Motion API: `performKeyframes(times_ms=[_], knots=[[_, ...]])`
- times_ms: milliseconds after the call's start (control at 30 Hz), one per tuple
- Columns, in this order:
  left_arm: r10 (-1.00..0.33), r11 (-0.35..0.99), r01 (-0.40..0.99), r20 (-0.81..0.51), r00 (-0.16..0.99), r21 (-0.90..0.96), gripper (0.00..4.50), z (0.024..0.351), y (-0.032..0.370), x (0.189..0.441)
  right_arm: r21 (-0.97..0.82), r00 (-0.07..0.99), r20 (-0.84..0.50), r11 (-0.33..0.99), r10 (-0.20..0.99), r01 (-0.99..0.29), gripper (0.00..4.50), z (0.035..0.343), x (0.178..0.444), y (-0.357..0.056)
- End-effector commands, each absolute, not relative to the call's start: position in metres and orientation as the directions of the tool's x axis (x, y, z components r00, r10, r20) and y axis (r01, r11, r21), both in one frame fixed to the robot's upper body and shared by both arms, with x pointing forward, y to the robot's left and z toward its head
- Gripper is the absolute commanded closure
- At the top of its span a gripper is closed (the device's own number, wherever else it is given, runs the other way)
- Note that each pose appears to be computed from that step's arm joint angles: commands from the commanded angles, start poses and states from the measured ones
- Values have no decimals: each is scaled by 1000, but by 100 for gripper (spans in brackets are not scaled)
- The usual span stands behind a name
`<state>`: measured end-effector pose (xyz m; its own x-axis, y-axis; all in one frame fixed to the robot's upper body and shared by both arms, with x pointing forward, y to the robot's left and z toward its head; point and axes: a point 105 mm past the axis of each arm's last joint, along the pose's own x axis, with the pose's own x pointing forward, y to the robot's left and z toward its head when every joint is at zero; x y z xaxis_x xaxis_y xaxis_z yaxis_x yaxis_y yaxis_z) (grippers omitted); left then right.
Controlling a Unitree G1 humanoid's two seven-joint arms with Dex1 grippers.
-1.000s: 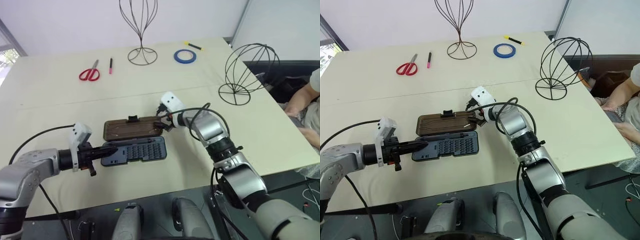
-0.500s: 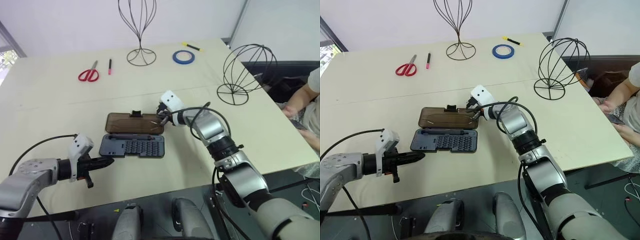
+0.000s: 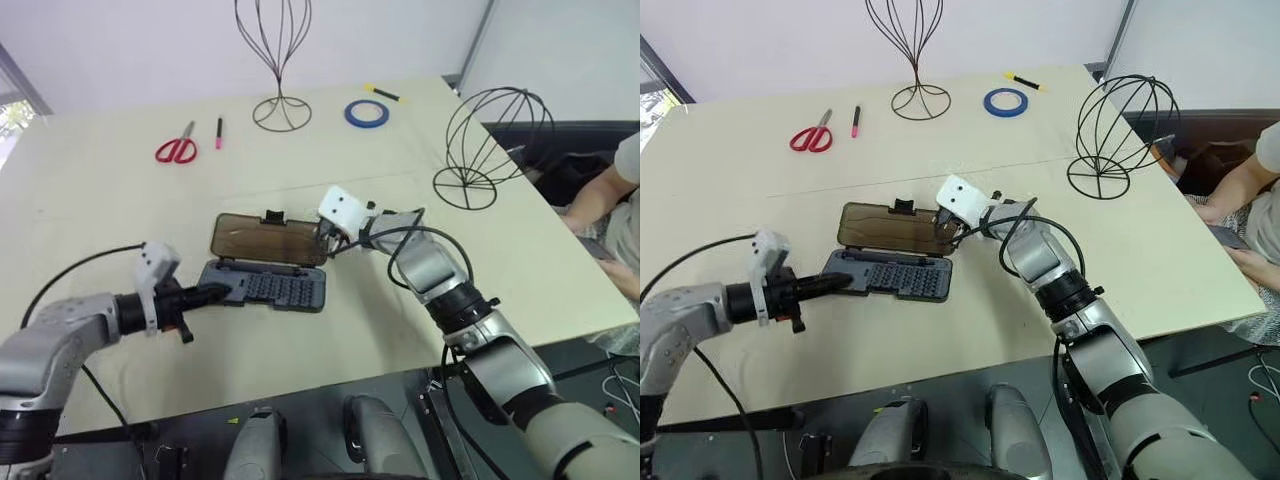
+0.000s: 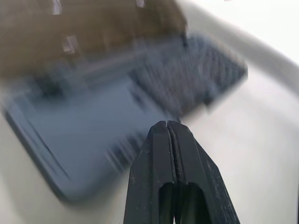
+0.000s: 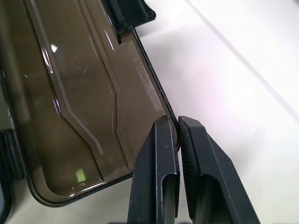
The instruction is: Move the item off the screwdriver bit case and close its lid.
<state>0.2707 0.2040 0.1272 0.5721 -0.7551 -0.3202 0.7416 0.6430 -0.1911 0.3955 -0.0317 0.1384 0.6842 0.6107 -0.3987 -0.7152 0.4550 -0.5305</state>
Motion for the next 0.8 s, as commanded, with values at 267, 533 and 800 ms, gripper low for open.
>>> performKeyframes(times_ms=[267, 533, 800], knots=[[-733, 680, 706, -182, 656, -195, 450, 166, 211, 291, -710, 644, -274, 301, 714, -637, 447, 168, 370, -9], [-559, 804, 550, 29, 829, -224, 450, 213, 241, 340, -750, 643, -254, 272, 723, -603, 447, 170, 362, -8], [-378, 883, 382, 69, 923, -272, 450, 217, 272, 376, -760, 644, -247, 267, 724, -592, 447, 172, 361, -8]])
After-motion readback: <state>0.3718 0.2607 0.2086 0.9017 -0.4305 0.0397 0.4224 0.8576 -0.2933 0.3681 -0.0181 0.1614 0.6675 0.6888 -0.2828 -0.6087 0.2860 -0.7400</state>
